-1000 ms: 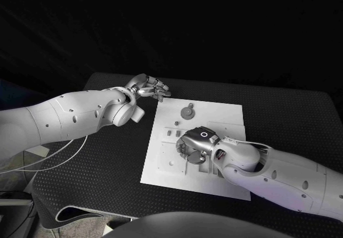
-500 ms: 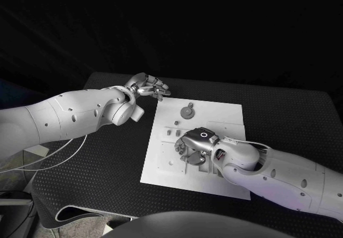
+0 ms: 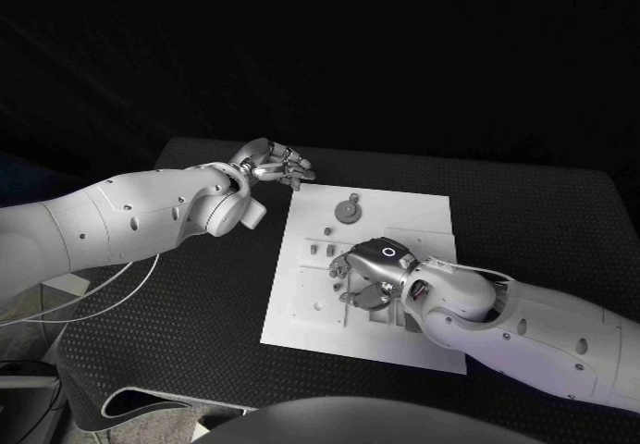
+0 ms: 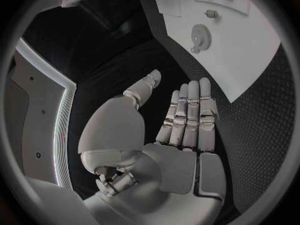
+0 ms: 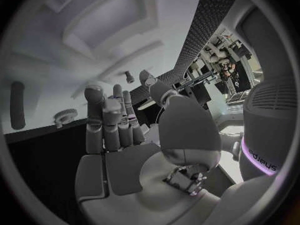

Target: Assemble the parts on the task board

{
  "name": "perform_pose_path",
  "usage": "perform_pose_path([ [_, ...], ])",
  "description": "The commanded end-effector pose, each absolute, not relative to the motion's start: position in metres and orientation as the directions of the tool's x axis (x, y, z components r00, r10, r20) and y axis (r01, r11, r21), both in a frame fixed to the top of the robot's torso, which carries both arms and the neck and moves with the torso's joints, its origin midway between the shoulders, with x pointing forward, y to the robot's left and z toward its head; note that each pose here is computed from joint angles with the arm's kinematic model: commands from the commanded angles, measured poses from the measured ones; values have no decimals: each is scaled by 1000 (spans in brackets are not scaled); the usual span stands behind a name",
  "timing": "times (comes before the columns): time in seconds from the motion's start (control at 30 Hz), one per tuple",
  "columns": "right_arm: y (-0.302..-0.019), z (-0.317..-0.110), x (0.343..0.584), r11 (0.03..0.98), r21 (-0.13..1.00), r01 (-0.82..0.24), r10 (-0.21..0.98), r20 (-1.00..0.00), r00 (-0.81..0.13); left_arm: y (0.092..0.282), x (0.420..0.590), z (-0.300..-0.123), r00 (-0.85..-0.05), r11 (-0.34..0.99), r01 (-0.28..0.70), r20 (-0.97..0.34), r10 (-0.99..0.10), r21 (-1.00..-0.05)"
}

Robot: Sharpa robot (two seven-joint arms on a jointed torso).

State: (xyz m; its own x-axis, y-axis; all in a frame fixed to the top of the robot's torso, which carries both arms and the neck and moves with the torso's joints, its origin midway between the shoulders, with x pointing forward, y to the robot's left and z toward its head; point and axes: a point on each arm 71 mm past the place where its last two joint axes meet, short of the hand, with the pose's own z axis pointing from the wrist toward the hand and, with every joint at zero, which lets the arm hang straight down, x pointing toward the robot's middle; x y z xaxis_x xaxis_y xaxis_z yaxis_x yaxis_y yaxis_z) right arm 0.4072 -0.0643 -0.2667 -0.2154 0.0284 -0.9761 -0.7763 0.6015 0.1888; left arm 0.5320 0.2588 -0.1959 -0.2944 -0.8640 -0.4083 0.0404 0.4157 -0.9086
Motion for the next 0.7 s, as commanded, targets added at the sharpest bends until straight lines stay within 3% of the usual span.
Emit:
perform_pose_path([
  [0.03, -68, -255, 408, 591, 193, -783, 97, -981, -168, 257, 532, -195, -305, 411, 47, -404, -862, -911],
  [0.37, -112, -211, 433, 670, 131, -730, 99, -991, -87, 263, 533, -194, -287, 413, 54, -411, -865, -909],
  [0.7, -145, -205, 441, 729, 57, -682, -35, -992, -119, 266, 534, -194, -281, 416, 53, -413, -866, -908],
])
